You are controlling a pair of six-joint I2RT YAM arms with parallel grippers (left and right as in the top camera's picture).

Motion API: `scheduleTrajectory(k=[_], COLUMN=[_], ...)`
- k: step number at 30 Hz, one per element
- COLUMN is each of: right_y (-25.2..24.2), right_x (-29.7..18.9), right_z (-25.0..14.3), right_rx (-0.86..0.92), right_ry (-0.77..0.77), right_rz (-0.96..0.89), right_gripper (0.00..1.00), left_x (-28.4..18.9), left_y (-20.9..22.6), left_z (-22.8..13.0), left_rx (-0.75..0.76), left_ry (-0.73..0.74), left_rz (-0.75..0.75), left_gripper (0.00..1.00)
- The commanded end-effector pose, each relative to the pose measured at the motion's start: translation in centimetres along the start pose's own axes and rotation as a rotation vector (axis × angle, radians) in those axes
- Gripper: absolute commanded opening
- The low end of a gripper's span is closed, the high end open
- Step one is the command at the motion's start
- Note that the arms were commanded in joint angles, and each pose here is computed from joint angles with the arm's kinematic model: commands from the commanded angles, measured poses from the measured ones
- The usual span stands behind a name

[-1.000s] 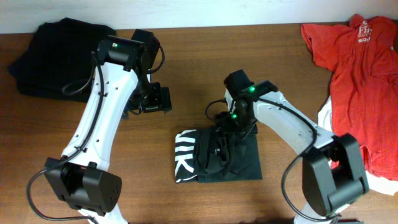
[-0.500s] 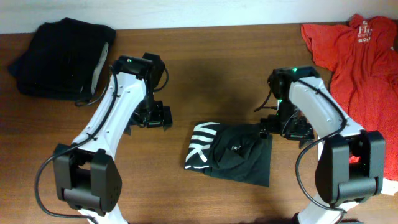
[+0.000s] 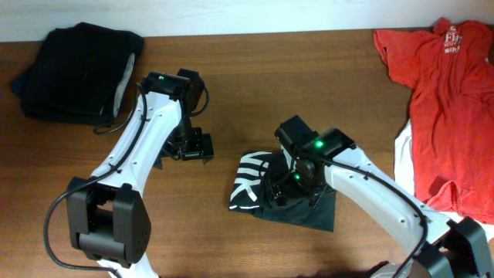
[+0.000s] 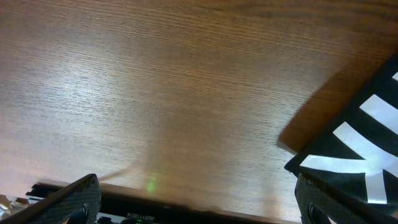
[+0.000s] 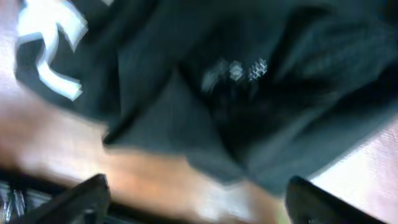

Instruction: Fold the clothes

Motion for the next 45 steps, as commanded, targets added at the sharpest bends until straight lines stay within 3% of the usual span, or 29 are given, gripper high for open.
scheduleTrajectory(k=[1,4,8,10,11,18,19,20,22,24,26,27,28,30,31,38,39,44,45], right_y=[-0.8,-1.1,-1.2,-1.6,-2.0,-8.0,-8.0,-8.0,-8.2,-8.5,-8.3,-8.1,-7.7,-6.8,-7.1,-7.9,-8.1,-13.4,-14.6], right_x=[1.7,2.9,3.2,3.2,3.1,-2.6,-2.5,-2.3,-2.2,-2.6,-2.7,-2.4,-1.8,-0.2,0.9,4.5,4.5,1.3,0.0], right_z=[-0.1,-0.2,-0.2,-0.5,-0.6,-3.0,-3.2,-3.5,-3.6,-2.9,-0.9,0.3,0.6,0.9,0.6,0.2,0.2,0.6,0.9], right_rx=[0.007,0.023,0.023,0.041,0.053,0.265,0.275,0.272,0.315,0.391,0.368,0.357,0.356,0.373,0.431,0.482,0.481,0.616,0.640], right_ry=[-0.026,-0.029,-0.036,-0.020,-0.013,0.165,0.183,0.193,0.193,0.147,0.078,0.032,0.022,0.025,0.029,0.069,0.063,0.056,0.068], right_rz=[-0.038,-0.032,-0.036,-0.052,-0.065,-0.259,-0.249,-0.250,-0.264,-0.284,-0.230,-0.202,-0.170,-0.098,-0.103,-0.134,-0.144,-0.303,-0.297], right_gripper=[0.91,0.86,0.43,0.12,0.04,0.04,0.09,0.45,0.71,0.81,0.99,0.99,0.93,0.54,0.43,0.45,0.04,0.04,0.13], left_x=[0.0,0.0,0.0,0.0,0.0,0.0,0.0,0.0,0.0,0.0,0.0,0.0,0.0,0.0,0.0,0.0,0.0,0.0,0.0], left_y=[0.3,0.3,0.3,0.3,0.3,0.3,0.3,0.3,0.3,0.3,0.3,0.3,0.3,0.3,0.3,0.3,0.3,0.3,0.3], left_z=[0.0,0.0,0.0,0.0,0.0,0.1,0.1,0.1,0.2,0.2,0.3,0.4,0.4,0.4,0.4,0.4,0.4,0.4,0.4], left_rx=[0.006,0.006,0.006,0.006,0.006,0.006,0.006,0.006,0.006,0.006,0.017,0.017,0.017,0.017,0.017,0.031,0.032,0.050,0.058], left_ry=[-0.003,-0.006,-0.006,-0.004,-0.004,-0.007,-0.007,-0.010,-0.012,-0.013,-0.018,-0.022,-0.022,-0.022,-0.021,-0.021,-0.021,-0.021,-0.021], left_rz=[0.006,0.005,0.005,0.006,0.007,0.006,0.006,0.006,0.005,0.005,0.003,0.003,0.003,0.003,0.003,0.003,0.003,0.004,0.004], left_gripper=[0.99,0.99,0.99,0.99,0.99,0.99,0.99,0.99,0.99,0.99,0.99,0.99,0.99,0.99,0.99,0.99,0.99,0.99,0.99])
Point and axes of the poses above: each gripper's point midway between its finger pads, its own x axis out along the fingers, its own y axis along the line the jaws close on, z = x × y, the point moved 3 cm from there along -x, back along the fingers, and after that the axes turned 14 degrees about x, right-handed, at the moved point
